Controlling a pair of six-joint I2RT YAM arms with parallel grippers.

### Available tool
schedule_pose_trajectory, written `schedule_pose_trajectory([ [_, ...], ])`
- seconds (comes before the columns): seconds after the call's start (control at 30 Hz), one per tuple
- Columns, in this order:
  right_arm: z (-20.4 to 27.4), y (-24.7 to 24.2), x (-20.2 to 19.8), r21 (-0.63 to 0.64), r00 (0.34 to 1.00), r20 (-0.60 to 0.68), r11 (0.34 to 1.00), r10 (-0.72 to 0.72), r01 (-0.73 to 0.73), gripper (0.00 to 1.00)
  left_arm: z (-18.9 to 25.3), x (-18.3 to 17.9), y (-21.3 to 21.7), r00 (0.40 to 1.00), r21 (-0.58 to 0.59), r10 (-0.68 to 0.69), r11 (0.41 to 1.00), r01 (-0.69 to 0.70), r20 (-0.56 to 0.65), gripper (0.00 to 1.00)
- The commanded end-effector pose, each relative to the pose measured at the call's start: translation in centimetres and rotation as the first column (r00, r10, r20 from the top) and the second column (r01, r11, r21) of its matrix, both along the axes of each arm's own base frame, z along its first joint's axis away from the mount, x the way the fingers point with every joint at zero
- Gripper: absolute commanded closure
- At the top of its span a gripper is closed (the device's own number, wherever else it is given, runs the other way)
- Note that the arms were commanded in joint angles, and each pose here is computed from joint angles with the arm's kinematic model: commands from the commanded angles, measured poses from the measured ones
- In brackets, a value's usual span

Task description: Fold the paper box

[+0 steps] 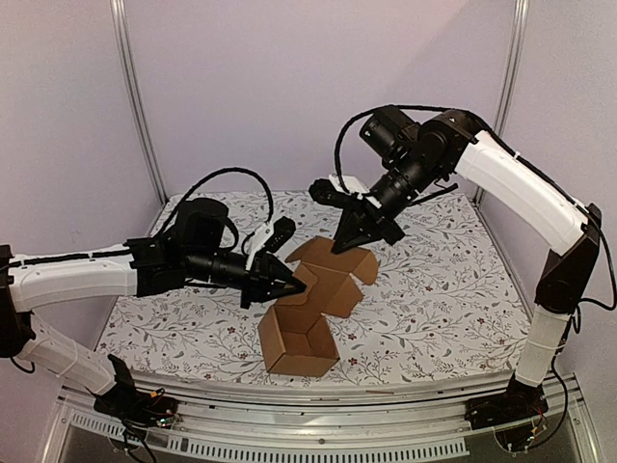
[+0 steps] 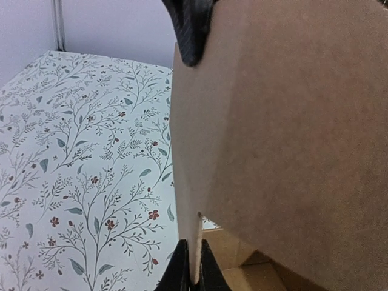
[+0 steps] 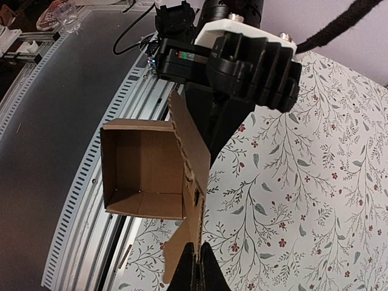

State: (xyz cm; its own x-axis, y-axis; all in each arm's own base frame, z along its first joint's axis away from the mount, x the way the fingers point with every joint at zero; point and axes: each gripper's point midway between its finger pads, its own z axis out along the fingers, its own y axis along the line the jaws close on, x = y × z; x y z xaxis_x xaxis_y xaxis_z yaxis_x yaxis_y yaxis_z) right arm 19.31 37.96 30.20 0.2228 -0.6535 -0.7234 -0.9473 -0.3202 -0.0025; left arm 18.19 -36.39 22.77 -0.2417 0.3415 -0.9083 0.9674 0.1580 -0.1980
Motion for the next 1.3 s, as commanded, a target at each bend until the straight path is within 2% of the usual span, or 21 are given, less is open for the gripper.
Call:
schedule_pose_trajectory([
  [0.0, -1.5, -3.1, -4.1, -0.157, 0.981, -0.192, 0.986, 0.017, -0.048, 0.96, 1.6, 0.2, -0.3, 1.0, -0.038, -0.014, 0.999, 0.015, 0.018, 1.0],
  [0.1, -1.0, -3.6, -3.2, -0.144, 0.982, -0.189, 0.99, -0.018, -0.01, 0.88, 2.5, 0.3, -0.2, 0.999, -0.076, 0.0, 0.997, 0.003, 0.042, 1.0],
  [0.17, 0.6, -4.6, -1.3, -0.078, 0.975, -0.21, 0.995, -0.075, 0.06, 0.82, 3.0, 0.4, 0.2, 0.998, -0.098, 0.023, 0.995, -0.018, 0.052, 1.0],
  [0.3, 3.4, -8.2, 5.3, 0.107, 0.91, -0.336, 0.951, -0.241, 0.291, 0.7, 4.4, 0.3, 1.4, 0.995, -0.203, 0.074, 0.977, -0.06, 0.06, 1.0],
  [0.37, 3.1, -9.4, 7.2, 0.14, 0.868, -0.396, 0.914, -0.301, 0.381, 0.67, 5.6, 0.2, 1.9, 0.993, -0.266, 0.099, 0.961, -0.079, 0.064, 1.0],
  [0.47, 0.6, -9.5, 8.4, 0.154, 0.851, -0.405, 0.892, -0.334, 0.424, 0.63, 6.4, 0.2, 2.2, 0.991, -0.317, 0.119, 0.944, -0.093, 0.064, 1.0],
  [0.6, -0.9, -8.3, 7.7, 0.143, 0.797, -0.515, 0.884, -0.317, 0.444, 0.59, 7.1, 0.9, 2.5, 0.985, -0.379, 0.166, 0.916, -0.134, 0.052, 1.0],
  [1.03, 0.2, -4.0, 1.4, 0.185, 0.857, -0.498, 0.948, -0.136, 0.258, 0.58, 7.5, 2.0, 1.8, 0.982, -0.447, 0.19, 0.878, -0.17, -0.001, 1.0],
  [1.27, 1.2, -3.0, 0.4, 0.218, 0.851, -0.519, 0.951, -0.077, 0.219, 0.57, 7.8, 2.1, 1.2, 0.986, -0.465, 0.166, 0.871, -0.157, -0.021, 1.0],
])
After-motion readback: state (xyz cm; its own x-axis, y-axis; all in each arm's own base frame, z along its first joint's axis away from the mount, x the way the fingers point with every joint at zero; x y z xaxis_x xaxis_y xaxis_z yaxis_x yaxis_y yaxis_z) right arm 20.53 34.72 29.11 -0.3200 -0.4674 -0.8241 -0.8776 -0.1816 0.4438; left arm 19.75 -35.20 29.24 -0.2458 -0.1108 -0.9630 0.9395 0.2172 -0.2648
